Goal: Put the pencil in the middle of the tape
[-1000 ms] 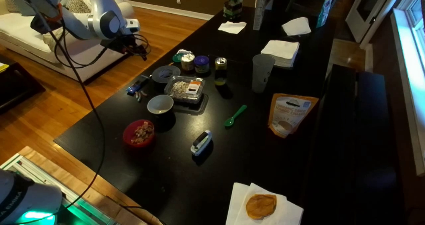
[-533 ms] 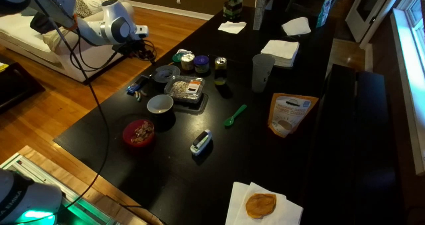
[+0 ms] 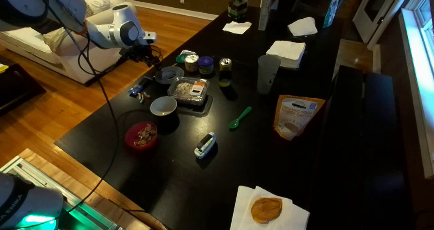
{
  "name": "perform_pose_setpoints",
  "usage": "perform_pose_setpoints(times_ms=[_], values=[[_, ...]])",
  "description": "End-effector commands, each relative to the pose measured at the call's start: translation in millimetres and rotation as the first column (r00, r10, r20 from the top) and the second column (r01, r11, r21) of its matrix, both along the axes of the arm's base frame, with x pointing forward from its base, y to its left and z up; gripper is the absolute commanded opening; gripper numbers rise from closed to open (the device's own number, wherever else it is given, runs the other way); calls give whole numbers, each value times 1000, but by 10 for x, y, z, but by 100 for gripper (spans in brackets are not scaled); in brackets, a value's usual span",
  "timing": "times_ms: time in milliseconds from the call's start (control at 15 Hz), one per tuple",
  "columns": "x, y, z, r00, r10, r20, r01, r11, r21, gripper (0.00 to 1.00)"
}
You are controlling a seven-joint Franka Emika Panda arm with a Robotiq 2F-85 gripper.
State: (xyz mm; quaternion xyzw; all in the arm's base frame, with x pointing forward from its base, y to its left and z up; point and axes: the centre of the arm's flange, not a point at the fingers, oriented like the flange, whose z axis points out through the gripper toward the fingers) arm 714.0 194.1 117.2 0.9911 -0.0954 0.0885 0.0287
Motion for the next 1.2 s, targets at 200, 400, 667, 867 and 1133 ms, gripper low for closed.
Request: perform_pose_setpoints(times_ms=[200, 400, 667, 867, 1133], values=[[258, 25, -108, 997, -31, -71, 35, 998, 60, 74], [296, -15, -122, 994, -51, -97, 60, 993, 98, 54], [323, -132, -68, 991, -84, -107, 100, 983, 155, 64], [305, -173, 32, 994, -91, -66, 100, 984, 146, 80], [325, -159, 72, 996, -81, -37, 85, 988, 126, 80]])
